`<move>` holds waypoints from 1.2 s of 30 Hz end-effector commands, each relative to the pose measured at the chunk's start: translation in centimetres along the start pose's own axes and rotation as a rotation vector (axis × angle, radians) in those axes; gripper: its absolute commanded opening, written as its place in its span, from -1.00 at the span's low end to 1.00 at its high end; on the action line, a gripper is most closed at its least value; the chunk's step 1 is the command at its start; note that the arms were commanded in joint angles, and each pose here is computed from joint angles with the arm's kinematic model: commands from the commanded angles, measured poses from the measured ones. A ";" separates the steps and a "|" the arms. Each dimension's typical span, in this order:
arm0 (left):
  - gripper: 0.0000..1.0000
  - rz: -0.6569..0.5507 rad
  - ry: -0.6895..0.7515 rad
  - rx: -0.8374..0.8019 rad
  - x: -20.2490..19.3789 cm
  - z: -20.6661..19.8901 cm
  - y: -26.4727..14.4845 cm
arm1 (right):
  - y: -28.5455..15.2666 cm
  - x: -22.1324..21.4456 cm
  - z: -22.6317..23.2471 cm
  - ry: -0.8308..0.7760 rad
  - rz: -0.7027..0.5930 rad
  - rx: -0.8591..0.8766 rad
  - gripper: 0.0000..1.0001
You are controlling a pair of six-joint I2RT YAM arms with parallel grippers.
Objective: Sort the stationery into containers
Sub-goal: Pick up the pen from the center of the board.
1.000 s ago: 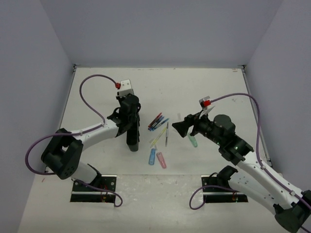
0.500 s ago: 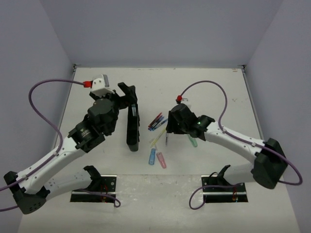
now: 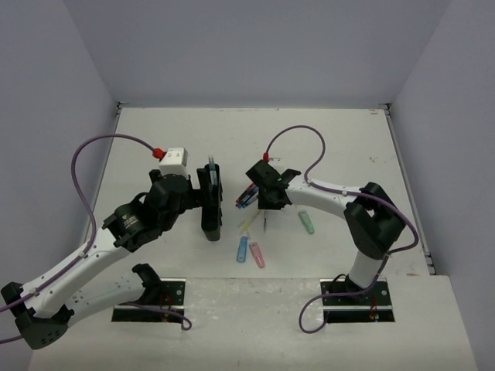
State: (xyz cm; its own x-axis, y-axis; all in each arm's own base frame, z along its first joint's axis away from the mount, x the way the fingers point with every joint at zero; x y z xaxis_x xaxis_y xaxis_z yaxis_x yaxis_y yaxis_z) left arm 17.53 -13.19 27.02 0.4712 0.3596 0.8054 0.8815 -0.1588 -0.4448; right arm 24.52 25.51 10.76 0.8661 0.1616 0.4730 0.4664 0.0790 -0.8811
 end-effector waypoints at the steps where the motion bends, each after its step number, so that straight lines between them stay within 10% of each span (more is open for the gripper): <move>1: 1.00 0.032 0.009 0.001 -0.3 0.9 -1.1 | 1.0 0.7 0.1 0.026 -0.002 -0.049 -0.52; 16: 1.00 0.103 0.023 -0.020 -1.5 0.9 -1.1 | 3.6 -1.1 -0.2 0.045 0.056 -0.066 -0.96; 29: 0.94 0.273 0.122 -0.060 -7.0 -5.2 1.9 | -9.8 2.3 -3.9 0.097 -0.224 0.017 -1.00; 36: -0.10 0.372 0.203 -0.017 -13.0 -8.0 5.4 | -15.7 0.8 -6.5 0.069 -0.349 0.127 -1.00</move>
State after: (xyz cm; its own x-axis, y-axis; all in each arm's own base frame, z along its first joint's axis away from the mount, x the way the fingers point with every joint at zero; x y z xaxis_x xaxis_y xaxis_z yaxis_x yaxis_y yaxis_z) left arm 15.23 -22.98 17.59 0.7577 0.0220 0.6523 0.6392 -0.2268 -0.7348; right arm 20.82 20.35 25.48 0.6723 -0.0115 0.7401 0.7153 0.2676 -0.6456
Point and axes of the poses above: each gripper's point midway between its finger pads, its own y axis out along the fingers, its own z axis along the line the jaws close on, x = y × z, the point moved 7 cm from there along -y, back along the fingers, and after that the axes turned 13 degrees about -y, right-handed, at the moved point
